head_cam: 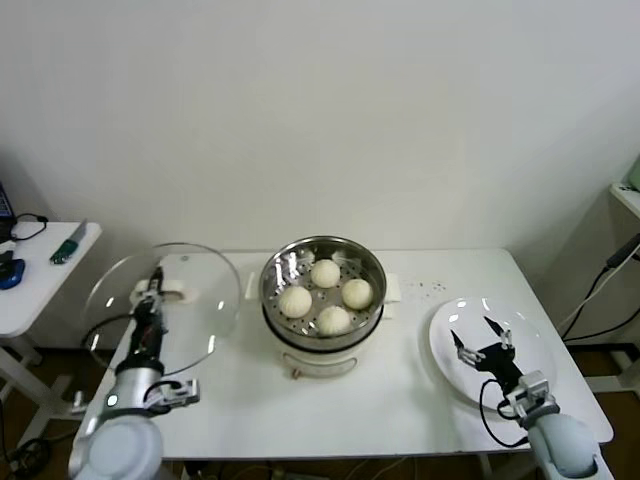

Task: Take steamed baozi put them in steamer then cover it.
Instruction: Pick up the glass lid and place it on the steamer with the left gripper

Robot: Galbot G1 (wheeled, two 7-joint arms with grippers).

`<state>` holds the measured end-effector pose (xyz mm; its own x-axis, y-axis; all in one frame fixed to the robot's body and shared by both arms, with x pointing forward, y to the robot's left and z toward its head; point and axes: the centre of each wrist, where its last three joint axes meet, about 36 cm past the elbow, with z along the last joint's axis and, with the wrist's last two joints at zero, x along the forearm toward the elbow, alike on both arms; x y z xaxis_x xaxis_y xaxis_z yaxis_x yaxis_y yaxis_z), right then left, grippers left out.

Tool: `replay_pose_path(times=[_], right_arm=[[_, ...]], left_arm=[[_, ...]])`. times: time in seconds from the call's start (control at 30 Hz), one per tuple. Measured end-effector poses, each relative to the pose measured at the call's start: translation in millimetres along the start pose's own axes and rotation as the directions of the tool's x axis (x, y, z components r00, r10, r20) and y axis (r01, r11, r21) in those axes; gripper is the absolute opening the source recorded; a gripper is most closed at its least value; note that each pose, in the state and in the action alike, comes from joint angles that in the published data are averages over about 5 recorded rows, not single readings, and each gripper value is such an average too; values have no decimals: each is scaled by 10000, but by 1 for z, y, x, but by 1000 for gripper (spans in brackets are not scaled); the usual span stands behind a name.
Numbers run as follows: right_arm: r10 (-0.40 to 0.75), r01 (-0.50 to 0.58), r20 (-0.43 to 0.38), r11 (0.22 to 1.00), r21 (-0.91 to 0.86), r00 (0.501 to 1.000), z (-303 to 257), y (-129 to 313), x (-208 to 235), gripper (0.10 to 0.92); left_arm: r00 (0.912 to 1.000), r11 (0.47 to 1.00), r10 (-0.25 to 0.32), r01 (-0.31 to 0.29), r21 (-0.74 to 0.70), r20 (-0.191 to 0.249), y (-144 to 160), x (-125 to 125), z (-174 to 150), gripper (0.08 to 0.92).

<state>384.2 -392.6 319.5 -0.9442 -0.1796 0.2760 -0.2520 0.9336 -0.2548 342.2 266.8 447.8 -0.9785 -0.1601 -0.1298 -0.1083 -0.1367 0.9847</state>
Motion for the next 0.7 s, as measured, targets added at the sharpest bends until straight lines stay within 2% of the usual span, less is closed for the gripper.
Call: replay_pose_path(times=[0.23, 0.7], right_arm=[[21, -21, -41, 9999, 114, 10000, -1, -1, -8, 823], [220, -218, -175, 9997, 146, 9996, 5, 1, -5, 823]], left_arm=[[9983, 9998, 45, -55, 171, 573, 18, -14, -39, 148], [9949, 9960, 376, -448, 768, 934, 35, -52, -132, 148]])
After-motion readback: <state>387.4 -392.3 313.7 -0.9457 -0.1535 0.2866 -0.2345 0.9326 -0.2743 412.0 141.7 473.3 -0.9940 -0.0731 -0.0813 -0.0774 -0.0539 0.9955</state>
